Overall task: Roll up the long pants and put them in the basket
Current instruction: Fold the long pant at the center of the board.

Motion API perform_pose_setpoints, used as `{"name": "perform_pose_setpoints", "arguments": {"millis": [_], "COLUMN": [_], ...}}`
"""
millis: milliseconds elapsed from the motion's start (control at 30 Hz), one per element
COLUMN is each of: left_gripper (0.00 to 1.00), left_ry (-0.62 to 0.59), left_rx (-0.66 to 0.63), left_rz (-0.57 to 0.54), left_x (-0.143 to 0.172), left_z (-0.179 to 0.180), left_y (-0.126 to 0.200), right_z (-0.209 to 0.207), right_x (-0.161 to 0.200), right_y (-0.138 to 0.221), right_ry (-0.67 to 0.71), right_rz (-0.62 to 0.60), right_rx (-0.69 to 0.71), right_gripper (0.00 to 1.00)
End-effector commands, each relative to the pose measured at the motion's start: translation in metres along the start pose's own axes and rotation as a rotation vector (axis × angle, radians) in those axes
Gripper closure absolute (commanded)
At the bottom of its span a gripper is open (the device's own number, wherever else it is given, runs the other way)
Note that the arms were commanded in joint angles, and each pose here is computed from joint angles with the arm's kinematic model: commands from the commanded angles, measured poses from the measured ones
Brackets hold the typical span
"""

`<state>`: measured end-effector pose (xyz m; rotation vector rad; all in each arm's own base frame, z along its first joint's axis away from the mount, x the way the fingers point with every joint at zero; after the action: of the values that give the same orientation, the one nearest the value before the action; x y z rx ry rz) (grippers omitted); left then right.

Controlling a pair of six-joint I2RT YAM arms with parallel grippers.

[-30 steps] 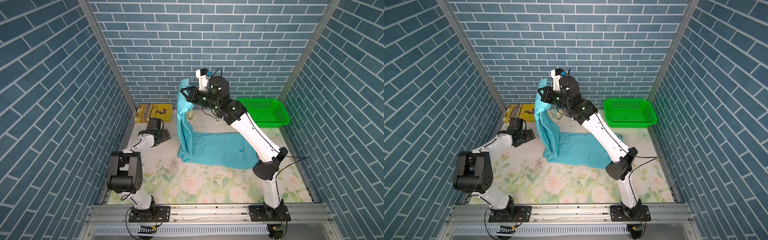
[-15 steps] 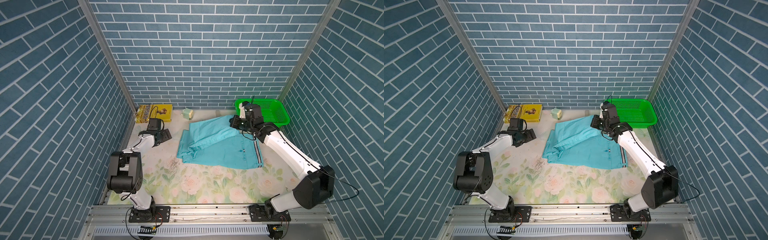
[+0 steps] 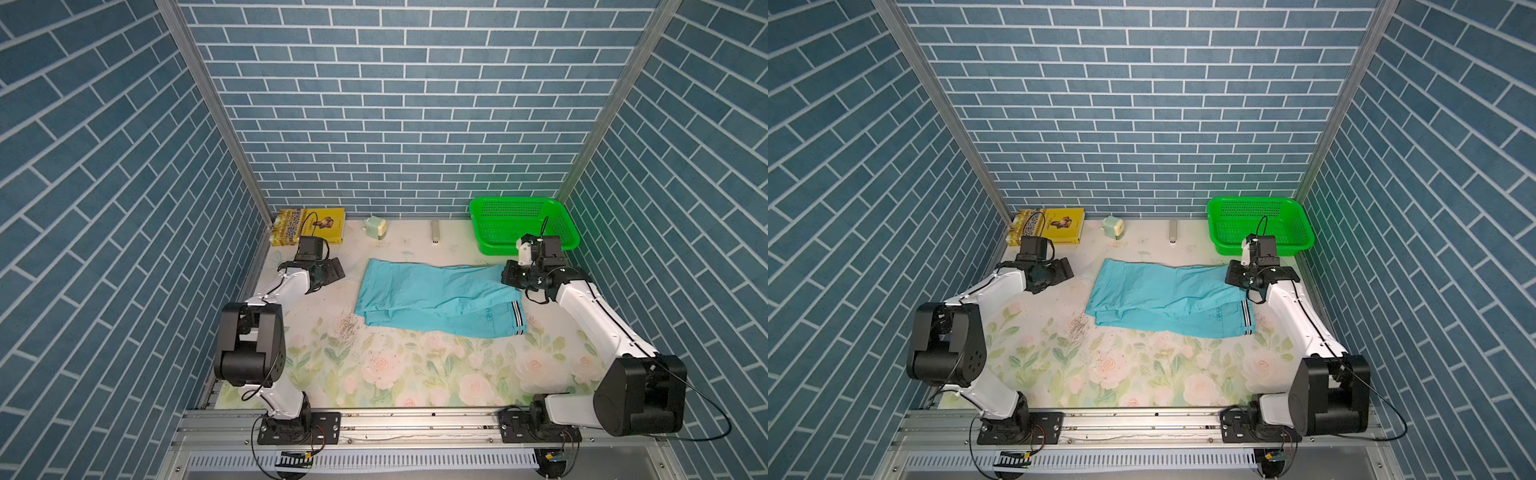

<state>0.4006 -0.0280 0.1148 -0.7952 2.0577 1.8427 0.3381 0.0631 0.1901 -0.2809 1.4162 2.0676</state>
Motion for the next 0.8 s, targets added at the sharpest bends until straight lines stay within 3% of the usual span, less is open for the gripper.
{"name": "perform_pose_setpoints", "arguments": {"millis": [0, 100, 167, 200, 267, 333, 433, 533, 667, 767], "left_gripper": [0.07, 0.04, 0.00, 0.00, 0.00, 0.00, 0.00, 0.00, 0.03, 0.07], "left_ry": [-0.047, -0.088, -0.123, -0.147, -0.206, -0.285, -0.423, -0.507, -0.572, -0.543], "left_rx": [0.028, 0.068, 0.094, 0.112, 0.141, 0.186, 0.243, 0.307, 0.402, 0.478], "left_rz": [0.036, 0.032, 0.015, 0.004, -0.020, -0.040, -0.037, -0.026, 0.001, 0.062], "left_x": [0.009, 0.011, 0.010, 0.009, 0.005, 0.000, -0.002, 0.002, 0.017, 0.036], "left_z": [-0.014, -0.033, -0.049, -0.059, -0.080, -0.106, -0.150, -0.192, -0.242, -0.258], "left_y": [-0.006, -0.004, 0.000, 0.003, 0.011, 0.018, 0.018, 0.012, 0.001, -0.021], "right_z": [-0.018, -0.028, -0.033, -0.038, -0.048, -0.051, -0.037, -0.003, 0.037, 0.043], "right_x": [0.010, 0.020, 0.022, 0.021, 0.016, 0.007, -0.005, 0.002, 0.040, 0.069], "right_y": [0.007, -0.002, -0.005, -0.003, 0.007, 0.024, 0.050, 0.057, 0.037, 0.014], "right_ry": [0.044, 0.044, 0.044, 0.041, 0.037, 0.023, -0.006, -0.013, -0.011, -0.029], "right_rz": [0.002, 0.032, 0.039, 0.038, 0.029, 0.012, -0.017, -0.010, 0.081, 0.150], "right_rx": [0.046, 0.061, 0.090, 0.126, 0.212, 0.279, 0.256, 0.078, -0.127, -0.158], "right_gripper": [1.00, 0.99, 0.77, 0.58, 0.31, 0.20, 0.14, 0.14, 0.17, 0.19]}}
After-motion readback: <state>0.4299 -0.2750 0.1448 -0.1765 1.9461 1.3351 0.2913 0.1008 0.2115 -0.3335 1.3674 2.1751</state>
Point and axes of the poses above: each gripper's point midway between its finger pads, its own y axis back along the fingers, its own z axis along the line the jaws close on, x = y × z, the point moved 3 cm from there along y, back along the fingers, and after that the axes turned 11 degrees about -y, right-handed, at the moved point
